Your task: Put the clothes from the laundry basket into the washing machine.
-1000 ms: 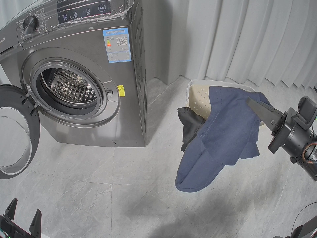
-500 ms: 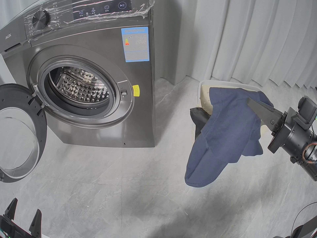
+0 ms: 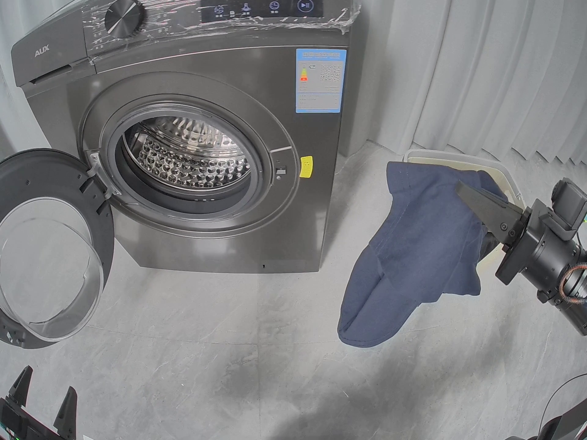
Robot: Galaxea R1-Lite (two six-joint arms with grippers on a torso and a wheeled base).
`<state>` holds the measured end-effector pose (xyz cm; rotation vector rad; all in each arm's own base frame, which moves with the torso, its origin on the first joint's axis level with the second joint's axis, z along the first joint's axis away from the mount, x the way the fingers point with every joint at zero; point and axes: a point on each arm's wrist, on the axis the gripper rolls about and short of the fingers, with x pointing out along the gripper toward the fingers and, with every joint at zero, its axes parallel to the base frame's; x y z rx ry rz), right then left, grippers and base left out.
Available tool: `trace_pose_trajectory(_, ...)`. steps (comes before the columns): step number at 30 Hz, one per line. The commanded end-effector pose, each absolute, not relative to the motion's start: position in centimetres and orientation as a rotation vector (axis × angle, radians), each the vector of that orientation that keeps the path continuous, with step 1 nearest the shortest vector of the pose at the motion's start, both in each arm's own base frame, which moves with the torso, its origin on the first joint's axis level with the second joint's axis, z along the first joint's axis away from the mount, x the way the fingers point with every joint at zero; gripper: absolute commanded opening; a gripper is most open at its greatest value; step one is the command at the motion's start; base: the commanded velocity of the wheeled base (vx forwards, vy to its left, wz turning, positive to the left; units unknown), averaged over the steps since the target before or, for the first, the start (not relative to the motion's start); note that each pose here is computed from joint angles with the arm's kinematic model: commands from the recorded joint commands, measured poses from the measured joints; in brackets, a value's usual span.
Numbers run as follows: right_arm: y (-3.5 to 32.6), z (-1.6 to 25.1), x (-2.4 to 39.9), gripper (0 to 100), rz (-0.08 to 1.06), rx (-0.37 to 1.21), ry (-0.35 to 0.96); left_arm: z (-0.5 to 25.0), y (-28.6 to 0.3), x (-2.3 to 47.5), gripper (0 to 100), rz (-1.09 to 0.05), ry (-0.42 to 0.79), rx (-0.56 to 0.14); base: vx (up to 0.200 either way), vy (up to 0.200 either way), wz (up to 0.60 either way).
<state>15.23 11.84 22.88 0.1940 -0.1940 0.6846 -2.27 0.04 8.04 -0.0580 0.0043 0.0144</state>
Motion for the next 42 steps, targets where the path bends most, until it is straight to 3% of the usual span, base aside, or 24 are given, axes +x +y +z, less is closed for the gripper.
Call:
trace_pose_trajectory(1,11.87,22.87,15.25,0,0.686,0.194,-0.193,7.56,0.03,-2.25,100,0.016,0.009,-0.058,0.0,0.0,0.0)
trace_pose_trajectory(9,11.87,22.87,15.25,0,0.686,0.194,-0.193,7.6,0.03,-2.25,100,0.016,0.009,-0.058,0.0,0.0,0.0)
trace_pose_trajectory(18,11.89,22.84,15.27,0,0.685,0.194,-0.192,7.58,0.03,-2.23,100,0.016,0.009,-0.058,-0.2,0.0,0.0)
trace_pose_trajectory(30,11.88,22.77,15.31,0,0.682,0.194,-0.189,7.6,0.03,-2.25,100,0.016,0.009,-0.06,0.0,0.0,0.0)
trace_pose_trajectory(42,11.88,22.77,15.31,0,0.682,0.194,-0.189,7.6,0.03,-2.25,100,0.016,0.009,-0.058,0.0,0.2,0.0)
